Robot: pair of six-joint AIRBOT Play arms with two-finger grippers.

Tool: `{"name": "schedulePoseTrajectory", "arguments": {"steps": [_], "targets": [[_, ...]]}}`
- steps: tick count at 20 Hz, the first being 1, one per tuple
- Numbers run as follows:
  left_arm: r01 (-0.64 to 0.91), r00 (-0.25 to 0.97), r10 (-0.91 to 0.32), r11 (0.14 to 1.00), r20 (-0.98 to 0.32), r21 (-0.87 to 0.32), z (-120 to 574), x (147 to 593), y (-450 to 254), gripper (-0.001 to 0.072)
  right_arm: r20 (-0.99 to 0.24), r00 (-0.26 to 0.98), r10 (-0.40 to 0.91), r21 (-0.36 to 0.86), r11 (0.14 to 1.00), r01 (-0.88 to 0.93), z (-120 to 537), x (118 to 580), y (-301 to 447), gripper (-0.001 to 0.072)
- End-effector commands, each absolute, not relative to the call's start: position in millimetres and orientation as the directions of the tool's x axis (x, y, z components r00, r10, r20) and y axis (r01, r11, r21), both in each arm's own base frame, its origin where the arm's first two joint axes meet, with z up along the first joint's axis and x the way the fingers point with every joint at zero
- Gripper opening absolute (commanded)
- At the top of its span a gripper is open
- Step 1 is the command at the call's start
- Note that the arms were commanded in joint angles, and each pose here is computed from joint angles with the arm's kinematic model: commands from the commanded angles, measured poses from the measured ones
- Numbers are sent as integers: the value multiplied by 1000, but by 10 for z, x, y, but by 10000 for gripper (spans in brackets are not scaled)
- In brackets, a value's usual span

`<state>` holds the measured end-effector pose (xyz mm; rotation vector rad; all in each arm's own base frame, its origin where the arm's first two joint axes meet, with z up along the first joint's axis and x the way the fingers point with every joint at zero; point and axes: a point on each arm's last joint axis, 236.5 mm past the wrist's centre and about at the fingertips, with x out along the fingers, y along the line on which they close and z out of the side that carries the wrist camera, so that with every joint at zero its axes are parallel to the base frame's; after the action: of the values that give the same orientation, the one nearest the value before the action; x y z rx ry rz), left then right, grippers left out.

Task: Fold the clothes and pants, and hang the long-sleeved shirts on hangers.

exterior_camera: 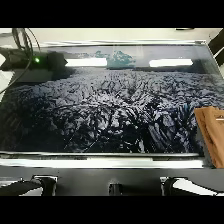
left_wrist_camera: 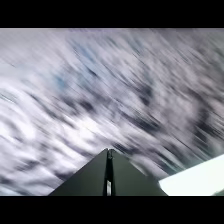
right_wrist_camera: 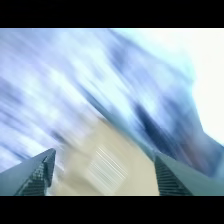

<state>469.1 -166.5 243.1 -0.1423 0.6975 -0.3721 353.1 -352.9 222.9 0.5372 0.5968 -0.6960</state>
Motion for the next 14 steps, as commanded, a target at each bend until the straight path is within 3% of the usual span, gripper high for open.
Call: {"name": "schedulePoseTrajectory", "arguments": {"steps": [1,2,3,4,6,8,11,14], "targets": [[25,830,22,997,-557,77,2517,5140,-869,19,-375,877,-300,193,900,391,3332,4693,-2264,688],[-34,785,86,995,-614,96,2283,5144,-747,22,-489,849,-202,191,925,330,3000,4861,-1762,689],[-77,707,111,994,-698,80,1976,5072,-699,172,-644,758,-101,182,943,280,2508,4918,-1266,688],[-107,575,115,992,-810,65,1578,4889,-711,684,-772,636,-5,177,959,222,2044,4878,-829,689],[-5,249,83,996,-965,84,883,4350,-837,714,-936,312,163,209,970,121,1200,4566,-87,694],[71,178,-12,998,-984,1,595,4146,-1097,714,-966,72,247,252,966,63,705,4240,365,689],[-1,284,-110,993,-952,-115,505,4175,-1275,713,-962,61,265,269,959,92,440,4221,536,688],[-12,270,-93,995,-958,-100,333,4137,-1234,713,-966,76,246,253,961,113,384,4243,494,690]]}}
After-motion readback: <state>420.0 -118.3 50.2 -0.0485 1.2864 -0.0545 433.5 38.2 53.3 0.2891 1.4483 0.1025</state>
